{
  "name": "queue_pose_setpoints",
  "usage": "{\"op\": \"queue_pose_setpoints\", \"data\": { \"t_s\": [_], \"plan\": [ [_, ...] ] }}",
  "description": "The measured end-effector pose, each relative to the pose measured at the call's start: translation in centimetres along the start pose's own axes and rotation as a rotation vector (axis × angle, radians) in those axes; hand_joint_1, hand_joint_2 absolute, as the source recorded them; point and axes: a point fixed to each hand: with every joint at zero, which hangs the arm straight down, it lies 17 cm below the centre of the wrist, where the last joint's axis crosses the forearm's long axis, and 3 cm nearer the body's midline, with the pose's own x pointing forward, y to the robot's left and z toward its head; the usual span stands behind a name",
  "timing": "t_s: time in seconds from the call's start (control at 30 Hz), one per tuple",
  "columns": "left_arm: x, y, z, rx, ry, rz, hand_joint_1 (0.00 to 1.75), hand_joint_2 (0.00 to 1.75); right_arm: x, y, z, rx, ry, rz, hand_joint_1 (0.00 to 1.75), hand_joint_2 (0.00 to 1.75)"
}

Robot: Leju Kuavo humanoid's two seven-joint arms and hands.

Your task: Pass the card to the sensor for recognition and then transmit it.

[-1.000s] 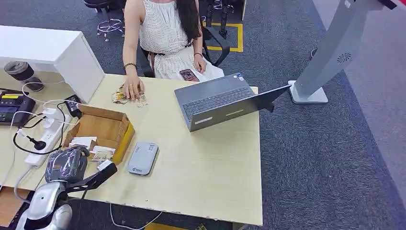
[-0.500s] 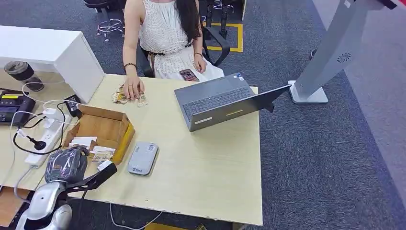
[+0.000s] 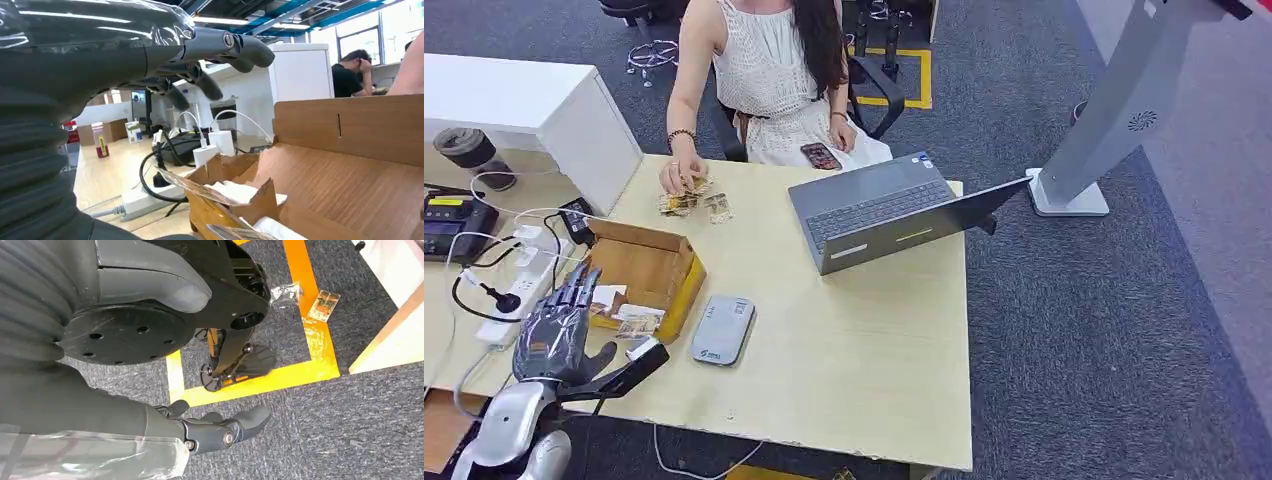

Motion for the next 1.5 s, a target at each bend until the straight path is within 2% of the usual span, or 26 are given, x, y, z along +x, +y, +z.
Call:
{"op": "queue_pose_setpoints", "data": {
  "t_s": [0.27,0.67,1.43,1.47,1.5],
  "plan": [
    [0.0,-0.2,0.0,-0.011,0.0,0.003,0.0,1.75,0.0,-0.1,0.0,-0.002,0.0,-0.002,0.0,1.75],
    [2.2,-1.3,0.0,-0.029,-0.046,-0.013,0.0,1.75,0.0,0.1,0.0,0.007,0.001,0.013,0.0,1.75],
    [2.4,-2.9,-0.7,-0.041,-0.032,-0.015,0.0,1.75,-0.1,0.3,0.0,0.019,0.002,0.045,0.0,1.75],
    [2.4,-2.9,-0.7,-0.039,-0.035,-0.016,0.77,1.75,-0.1,0.3,0.0,0.02,0.002,0.046,0.0,1.75],
    [2.5,-2.9,-0.8,-0.037,-0.038,-0.016,0.77,1.75,-0.1,0.3,0.0,0.02,0.002,0.046,0.0,1.75]
  ]
}}
